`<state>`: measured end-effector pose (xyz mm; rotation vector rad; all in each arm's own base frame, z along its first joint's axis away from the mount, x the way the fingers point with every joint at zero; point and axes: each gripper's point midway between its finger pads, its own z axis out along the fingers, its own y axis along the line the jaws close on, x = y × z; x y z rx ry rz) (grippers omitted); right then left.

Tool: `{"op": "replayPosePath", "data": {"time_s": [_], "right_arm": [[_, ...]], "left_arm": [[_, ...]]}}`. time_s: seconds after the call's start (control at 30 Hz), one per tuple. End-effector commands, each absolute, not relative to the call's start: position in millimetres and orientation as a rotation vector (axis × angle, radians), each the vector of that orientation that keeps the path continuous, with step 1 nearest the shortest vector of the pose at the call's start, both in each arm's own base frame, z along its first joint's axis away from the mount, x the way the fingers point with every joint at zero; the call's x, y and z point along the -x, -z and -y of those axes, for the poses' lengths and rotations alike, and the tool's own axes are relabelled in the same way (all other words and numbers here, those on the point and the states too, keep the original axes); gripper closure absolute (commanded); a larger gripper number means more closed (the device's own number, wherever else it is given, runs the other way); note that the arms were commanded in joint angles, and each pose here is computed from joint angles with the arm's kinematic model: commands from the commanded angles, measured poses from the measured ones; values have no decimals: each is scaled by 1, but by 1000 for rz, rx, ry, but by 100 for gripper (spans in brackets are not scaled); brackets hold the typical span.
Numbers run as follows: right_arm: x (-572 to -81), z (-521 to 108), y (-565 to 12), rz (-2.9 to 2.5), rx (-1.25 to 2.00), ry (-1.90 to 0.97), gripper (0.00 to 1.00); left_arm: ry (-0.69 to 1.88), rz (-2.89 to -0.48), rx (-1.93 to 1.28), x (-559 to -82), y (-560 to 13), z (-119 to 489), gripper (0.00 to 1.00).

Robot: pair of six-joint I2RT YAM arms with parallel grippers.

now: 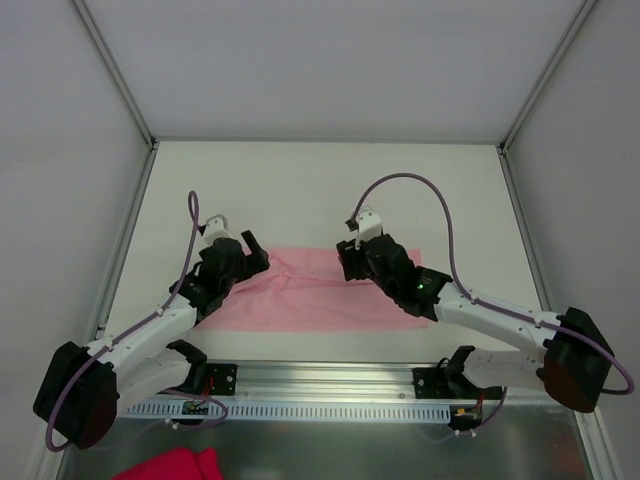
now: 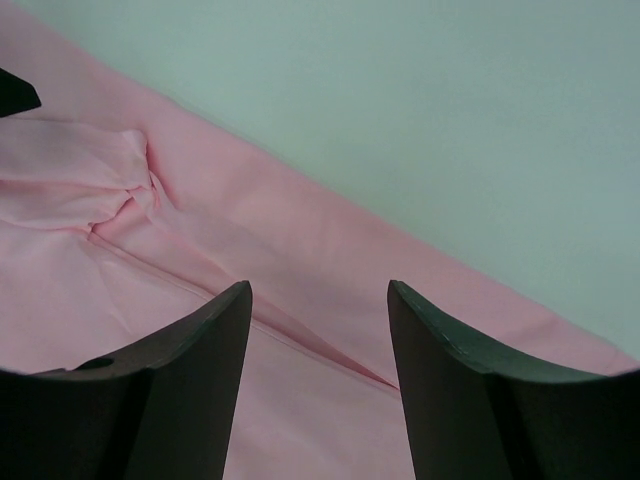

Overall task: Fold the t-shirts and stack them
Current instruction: Fold the other side of the tshirt into a rectangle

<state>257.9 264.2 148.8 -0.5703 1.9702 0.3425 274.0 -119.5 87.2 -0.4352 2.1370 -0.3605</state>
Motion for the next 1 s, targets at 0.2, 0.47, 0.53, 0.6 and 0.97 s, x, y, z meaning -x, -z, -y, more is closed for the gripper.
{"op": "replayPosePath", "data": {"time_s": [0.2, 0.47, 0.53, 0.6, 0.97], "right_arm": [[-260, -234, -194, -1844, 404, -329, 39], [-264, -244, -188, -1863, 418, -335, 39], [-266, -247, -186, -1870, 429, -332, 40], [-267, -248, -185, -1872, 431, -327, 40], [-274, -258, -172, -1902, 458, -300, 40]], "left_arm": [[337, -2219, 526, -247, -60, 110, 17], [386, -2227, 533, -228, -42, 110, 12], [337, -2223, 534, -230, -43, 106, 12], [292, -2222, 546, -233, -45, 102, 13], [155, -2157, 557, -243, -75, 94, 13]]}}
